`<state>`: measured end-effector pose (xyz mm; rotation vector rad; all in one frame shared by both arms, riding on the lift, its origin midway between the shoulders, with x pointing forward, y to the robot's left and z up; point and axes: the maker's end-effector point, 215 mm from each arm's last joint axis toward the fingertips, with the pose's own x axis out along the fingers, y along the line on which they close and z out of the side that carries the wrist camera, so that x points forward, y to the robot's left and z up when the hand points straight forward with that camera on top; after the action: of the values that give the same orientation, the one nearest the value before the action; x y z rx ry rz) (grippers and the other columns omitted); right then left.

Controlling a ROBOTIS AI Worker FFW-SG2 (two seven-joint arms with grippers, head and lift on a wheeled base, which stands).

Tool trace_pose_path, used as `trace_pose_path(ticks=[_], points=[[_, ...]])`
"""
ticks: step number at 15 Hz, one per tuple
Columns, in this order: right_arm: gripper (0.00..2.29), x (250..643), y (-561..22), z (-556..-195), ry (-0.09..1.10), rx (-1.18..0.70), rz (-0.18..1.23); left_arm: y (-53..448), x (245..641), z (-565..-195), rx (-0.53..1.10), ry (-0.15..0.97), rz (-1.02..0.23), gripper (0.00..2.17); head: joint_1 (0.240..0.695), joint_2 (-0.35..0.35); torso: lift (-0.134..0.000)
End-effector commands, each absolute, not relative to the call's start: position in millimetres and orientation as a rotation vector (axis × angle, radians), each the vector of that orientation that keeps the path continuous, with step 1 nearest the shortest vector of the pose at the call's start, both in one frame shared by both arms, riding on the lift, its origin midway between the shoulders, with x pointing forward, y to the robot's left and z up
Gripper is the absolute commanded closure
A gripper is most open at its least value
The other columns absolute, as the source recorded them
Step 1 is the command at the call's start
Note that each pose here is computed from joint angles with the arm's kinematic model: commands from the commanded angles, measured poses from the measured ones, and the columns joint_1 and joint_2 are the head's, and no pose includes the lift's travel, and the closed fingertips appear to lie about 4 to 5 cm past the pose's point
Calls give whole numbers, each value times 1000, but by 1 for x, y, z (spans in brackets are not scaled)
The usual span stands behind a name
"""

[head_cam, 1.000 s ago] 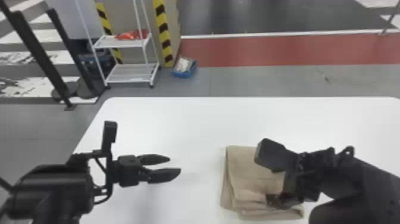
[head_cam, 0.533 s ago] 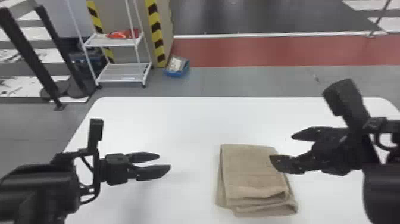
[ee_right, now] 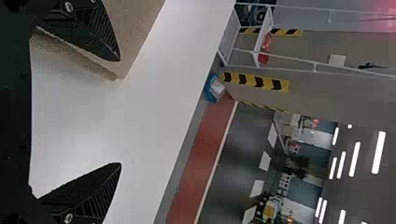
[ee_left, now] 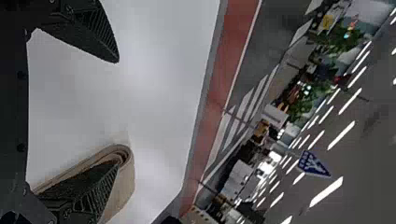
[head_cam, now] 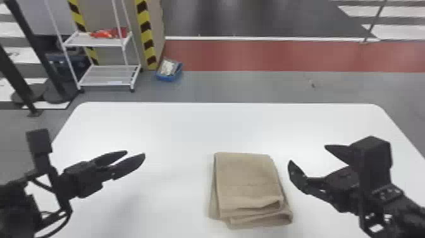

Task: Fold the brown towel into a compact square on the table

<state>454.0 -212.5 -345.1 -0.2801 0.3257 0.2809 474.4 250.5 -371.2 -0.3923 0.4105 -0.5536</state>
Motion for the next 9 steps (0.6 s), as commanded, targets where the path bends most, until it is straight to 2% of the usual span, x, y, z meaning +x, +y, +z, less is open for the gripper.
trace_pose_path(ticks=[1,2,4,5,7,9], points=[[83,443,-184,-327,119,-221,298,282,465,-325,-239,117,-418,117,695,38,-124],[83,436,-188,-325,67,-210,252,296,459,-317,-179,48,-345,117,695,63,-124],[90,423,-189,-311,-27,-162,215,330,446,-340,-257,76,-214,130,695,114,-124],[93,421,-193,-311,-39,-162,187,339,443,-336,-220,55,-173,130,695,130,-124],[97,414,-187,-312,-62,-150,187,335,439,-331,-131,19,-148,130,695,182,-124],[100,409,-179,-317,-50,-139,199,328,435,-336,-68,16,-138,134,695,195,-124]])
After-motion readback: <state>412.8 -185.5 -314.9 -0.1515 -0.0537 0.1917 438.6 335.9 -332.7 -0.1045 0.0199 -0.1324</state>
